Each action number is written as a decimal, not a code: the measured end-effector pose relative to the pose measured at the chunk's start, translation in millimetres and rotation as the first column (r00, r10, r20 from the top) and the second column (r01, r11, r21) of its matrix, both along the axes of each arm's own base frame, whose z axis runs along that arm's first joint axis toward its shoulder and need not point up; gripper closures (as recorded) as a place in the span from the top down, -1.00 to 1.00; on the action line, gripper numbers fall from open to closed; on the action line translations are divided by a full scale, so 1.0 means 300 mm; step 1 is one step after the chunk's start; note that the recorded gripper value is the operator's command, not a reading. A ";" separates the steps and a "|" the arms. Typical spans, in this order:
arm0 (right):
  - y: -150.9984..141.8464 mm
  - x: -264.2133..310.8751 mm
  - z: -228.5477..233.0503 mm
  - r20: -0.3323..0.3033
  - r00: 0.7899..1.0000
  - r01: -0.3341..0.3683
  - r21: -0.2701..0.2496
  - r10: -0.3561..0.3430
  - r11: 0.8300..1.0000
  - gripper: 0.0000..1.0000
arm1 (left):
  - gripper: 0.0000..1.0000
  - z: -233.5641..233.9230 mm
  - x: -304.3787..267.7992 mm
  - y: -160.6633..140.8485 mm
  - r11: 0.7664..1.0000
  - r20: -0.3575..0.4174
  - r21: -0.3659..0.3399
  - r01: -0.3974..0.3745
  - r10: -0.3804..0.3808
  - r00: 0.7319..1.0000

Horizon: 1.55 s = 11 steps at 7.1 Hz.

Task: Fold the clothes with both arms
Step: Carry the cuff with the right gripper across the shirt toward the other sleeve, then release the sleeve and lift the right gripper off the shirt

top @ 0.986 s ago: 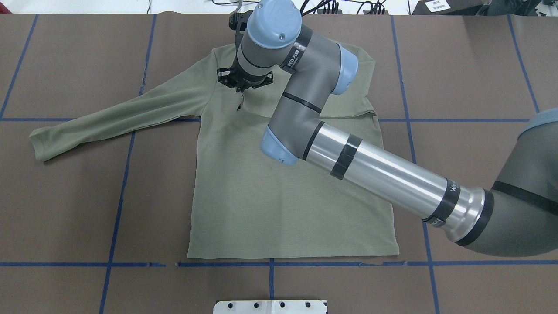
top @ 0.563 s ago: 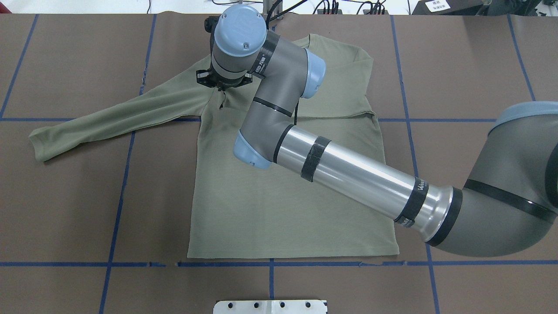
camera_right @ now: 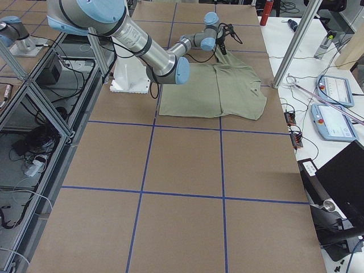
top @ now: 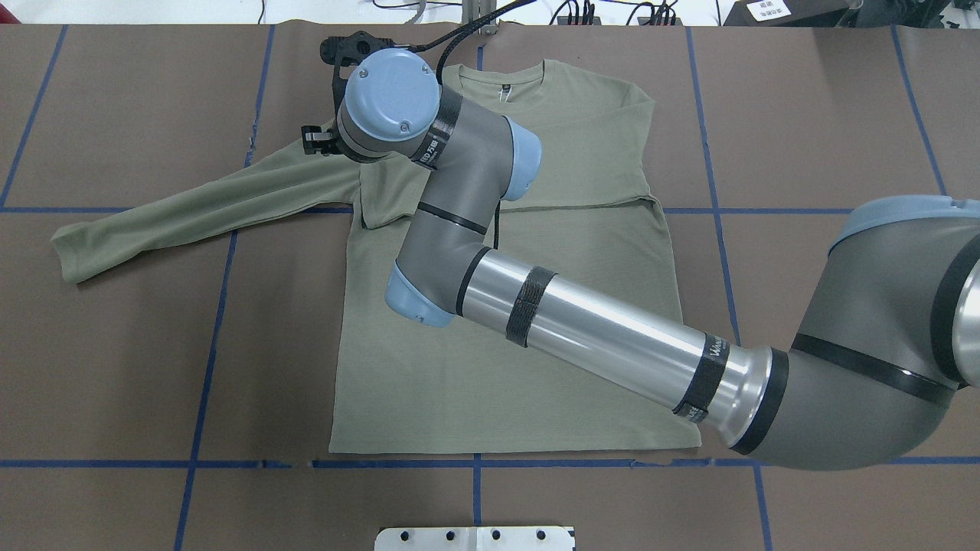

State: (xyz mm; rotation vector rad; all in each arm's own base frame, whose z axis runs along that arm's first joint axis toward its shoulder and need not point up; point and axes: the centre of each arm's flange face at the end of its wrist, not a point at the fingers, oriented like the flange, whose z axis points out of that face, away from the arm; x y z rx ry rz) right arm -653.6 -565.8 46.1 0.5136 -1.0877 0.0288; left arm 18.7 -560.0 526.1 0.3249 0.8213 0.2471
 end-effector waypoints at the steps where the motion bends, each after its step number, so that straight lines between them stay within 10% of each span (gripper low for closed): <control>1: -0.003 0.002 0.008 -0.002 1.000 -0.002 -0.007 0.001 1.000 0.99 | 1.00 0.006 0.001 -0.005 1.000 0.000 -0.009 0.005 -0.005 1.000; 7: -0.043 0.529 0.245 -0.129 0.985 0.074 -0.290 -0.116 0.954 1.00 | 0.99 0.118 0.234 0.079 0.953 -0.084 -0.149 0.264 -0.279 0.957; 11: 0.033 0.781 0.459 -0.140 0.983 0.071 -0.324 -0.122 0.943 1.00 | 0.99 0.310 0.432 0.144 0.921 -0.047 -0.133 0.366 -0.375 0.926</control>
